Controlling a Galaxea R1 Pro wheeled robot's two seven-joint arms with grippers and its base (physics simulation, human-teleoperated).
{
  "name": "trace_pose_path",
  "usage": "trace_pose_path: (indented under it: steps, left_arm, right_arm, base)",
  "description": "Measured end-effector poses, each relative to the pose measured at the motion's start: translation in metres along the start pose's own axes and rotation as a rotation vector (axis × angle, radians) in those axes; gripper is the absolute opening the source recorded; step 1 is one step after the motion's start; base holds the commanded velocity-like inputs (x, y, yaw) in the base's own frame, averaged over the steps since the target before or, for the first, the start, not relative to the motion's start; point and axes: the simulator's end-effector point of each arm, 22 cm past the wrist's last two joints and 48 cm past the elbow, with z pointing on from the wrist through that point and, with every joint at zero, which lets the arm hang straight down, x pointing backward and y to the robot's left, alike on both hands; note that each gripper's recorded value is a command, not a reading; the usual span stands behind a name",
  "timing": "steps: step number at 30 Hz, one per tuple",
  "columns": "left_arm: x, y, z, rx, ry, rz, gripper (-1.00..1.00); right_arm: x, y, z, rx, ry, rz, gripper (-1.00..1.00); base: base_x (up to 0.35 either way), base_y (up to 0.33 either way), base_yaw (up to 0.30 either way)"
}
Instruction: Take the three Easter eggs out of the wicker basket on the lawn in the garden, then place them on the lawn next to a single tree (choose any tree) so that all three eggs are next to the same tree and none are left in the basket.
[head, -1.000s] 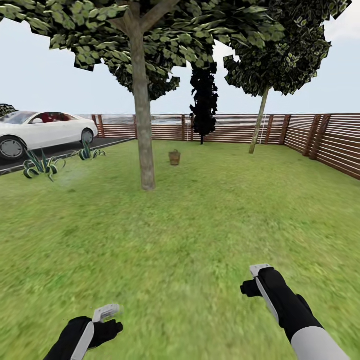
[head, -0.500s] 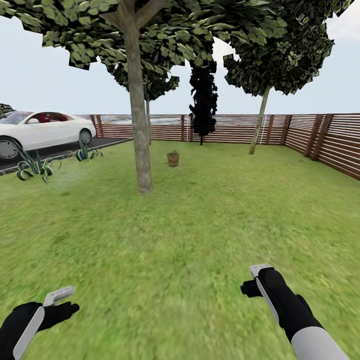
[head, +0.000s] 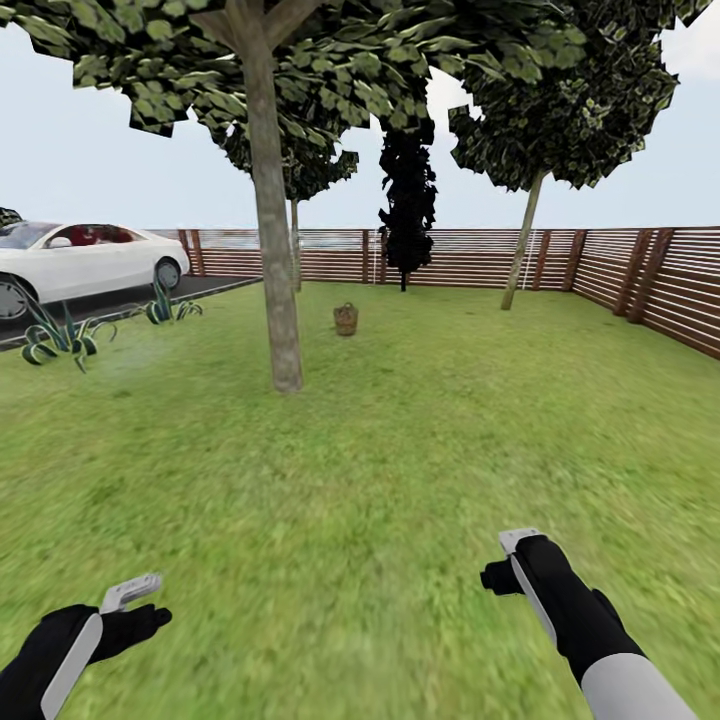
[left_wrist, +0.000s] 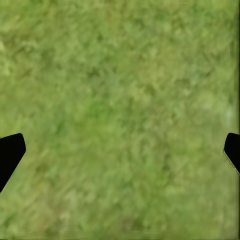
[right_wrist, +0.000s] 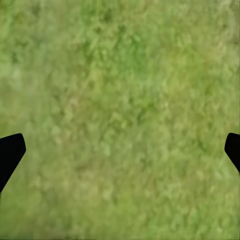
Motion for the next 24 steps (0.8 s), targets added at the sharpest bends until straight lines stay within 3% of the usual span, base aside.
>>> trace_pose_path:
  steps: [6, 24]
  left_arm:
    - [0.005, -0.009, 0.002, 0.013, 0.007, -0.001, 1.0]
    - [0.013, -0.024, 0.005, 0.033, 0.02, -0.004, 1.0]
  right_arm:
    - [0.0, 0.001, 0.0, -0.001, 0.001, 0.0, 1.0]
    - [0.001, 0.003, 0.0, -0.003, 0.002, -0.004, 1.0]
  base:
    - [0.339, -0.058, -0.048]
    - [0.339, -0.102, -0.277]
